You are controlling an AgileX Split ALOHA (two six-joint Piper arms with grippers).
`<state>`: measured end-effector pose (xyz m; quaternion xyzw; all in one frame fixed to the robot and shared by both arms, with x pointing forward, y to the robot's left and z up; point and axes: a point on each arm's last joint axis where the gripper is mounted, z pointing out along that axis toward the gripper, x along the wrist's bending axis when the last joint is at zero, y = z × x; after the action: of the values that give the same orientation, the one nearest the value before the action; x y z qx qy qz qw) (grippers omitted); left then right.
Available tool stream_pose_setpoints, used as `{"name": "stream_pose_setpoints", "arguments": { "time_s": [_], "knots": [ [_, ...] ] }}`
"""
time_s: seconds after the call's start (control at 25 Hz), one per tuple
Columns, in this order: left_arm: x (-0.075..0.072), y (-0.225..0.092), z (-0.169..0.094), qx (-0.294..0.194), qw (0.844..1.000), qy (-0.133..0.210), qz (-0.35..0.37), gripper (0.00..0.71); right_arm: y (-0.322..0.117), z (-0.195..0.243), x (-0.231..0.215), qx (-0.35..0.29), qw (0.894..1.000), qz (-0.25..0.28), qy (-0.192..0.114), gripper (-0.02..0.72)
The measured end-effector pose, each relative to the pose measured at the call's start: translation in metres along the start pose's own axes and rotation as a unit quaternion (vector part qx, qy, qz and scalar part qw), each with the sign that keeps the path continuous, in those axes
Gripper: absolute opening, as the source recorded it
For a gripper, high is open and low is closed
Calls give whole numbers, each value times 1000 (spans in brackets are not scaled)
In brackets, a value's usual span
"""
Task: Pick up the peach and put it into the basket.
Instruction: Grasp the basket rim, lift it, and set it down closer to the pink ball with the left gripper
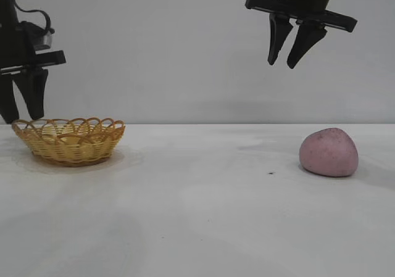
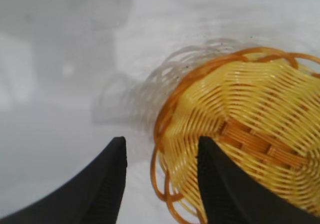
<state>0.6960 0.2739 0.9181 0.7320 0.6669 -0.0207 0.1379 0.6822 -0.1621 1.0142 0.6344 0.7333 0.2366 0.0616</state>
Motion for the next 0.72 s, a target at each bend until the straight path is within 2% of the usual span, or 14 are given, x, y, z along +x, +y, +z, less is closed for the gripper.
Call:
{"name": "stream_pose_setpoints", "arguments": {
  "time_s": [0.04,0.16,0.2,0.32,0.4,0.44,0.48,0.56,0.64,0.72],
  "knots": [
    [-2,0,0,-2,1000,-9,-3,62,0,0,0,0,1000,-1,-1,211],
    [-8,2,0,-14,999,-46,-22,66,0,0,-1,-3,1000,-2,-3,211],
    [-10,2,-1,-23,998,-54,-29,0,0,0,-1,-3,1000,-2,-3,211],
    [-17,-9,-12,-78,991,-79,-78,0,0,3,-1,2,1000,-2,-3,211],
    [-25,-31,-21,-119,975,-115,-145,0,-1,3,-1,5,1000,-3,-5,211],
    [-31,-42,-26,-138,964,-145,-173,0,-1,3,-1,5,1000,-3,-6,211],
    [-37,-59,-23,-144,956,-165,-194,0,-1,3,-2,5,1000,-4,-6,211],
    [-57,-85,-22,-175,927,-214,-253,0,-1,3,-2,5,1000,-4,-6,211],
    [-72,-110,-14,-184,915,-216,-287,0,-1,3,-2,4,1000,-4,-6,211],
    [-85,-126,-6,-178,915,-201,-300,0,-1,3,-2,4,1000,-4,-6,211]
  ]
}}
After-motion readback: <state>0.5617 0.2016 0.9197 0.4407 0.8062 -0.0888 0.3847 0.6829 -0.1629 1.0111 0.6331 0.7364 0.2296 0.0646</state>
